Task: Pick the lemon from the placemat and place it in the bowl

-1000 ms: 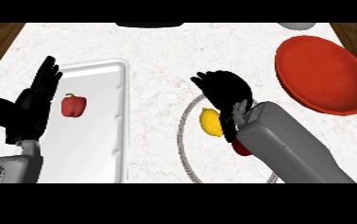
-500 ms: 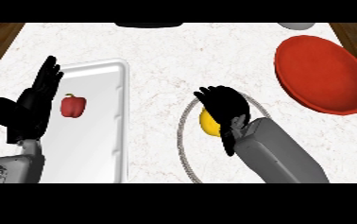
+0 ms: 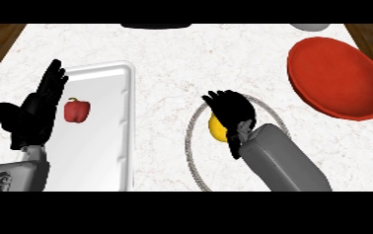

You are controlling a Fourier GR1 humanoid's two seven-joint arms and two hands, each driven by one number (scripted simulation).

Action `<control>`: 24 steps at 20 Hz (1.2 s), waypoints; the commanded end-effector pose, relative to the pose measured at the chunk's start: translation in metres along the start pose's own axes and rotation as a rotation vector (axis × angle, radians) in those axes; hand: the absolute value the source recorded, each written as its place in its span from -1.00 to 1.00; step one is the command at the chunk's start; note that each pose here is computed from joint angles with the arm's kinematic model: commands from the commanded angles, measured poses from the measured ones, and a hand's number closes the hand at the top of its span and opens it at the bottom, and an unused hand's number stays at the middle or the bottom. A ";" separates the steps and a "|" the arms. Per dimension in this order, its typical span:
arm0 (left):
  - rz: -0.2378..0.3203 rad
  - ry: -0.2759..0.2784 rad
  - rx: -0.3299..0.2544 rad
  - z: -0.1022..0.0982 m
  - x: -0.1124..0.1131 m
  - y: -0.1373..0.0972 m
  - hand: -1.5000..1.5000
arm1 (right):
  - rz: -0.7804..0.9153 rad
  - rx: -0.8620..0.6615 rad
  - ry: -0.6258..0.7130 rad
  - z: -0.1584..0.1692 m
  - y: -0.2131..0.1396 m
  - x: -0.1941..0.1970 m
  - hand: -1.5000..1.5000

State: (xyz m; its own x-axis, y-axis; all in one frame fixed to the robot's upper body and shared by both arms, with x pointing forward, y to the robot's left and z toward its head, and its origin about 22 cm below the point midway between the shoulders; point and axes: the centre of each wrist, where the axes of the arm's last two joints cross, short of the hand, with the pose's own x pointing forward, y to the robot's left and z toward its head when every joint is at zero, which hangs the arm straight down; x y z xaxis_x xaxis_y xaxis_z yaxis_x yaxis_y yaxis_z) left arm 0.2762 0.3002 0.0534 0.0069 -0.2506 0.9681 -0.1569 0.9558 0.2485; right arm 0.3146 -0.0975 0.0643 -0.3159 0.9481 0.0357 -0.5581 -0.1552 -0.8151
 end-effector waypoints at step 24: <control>-0.004 -0.021 0.025 -0.002 0.008 0.013 0.00 | -0.546 -0.257 0.665 -0.039 -0.035 -0.121 1.00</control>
State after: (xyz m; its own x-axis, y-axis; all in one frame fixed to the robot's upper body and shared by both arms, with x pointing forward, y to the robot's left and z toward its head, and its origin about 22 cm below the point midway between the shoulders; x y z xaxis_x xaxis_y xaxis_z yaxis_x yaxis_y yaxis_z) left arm 0.2766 0.3054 0.0595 -0.0051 -0.2526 0.9676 -0.1691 0.9539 0.2481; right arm 0.3837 -0.1476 0.0504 0.1376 0.9838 0.1148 -0.4334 0.1641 -0.8861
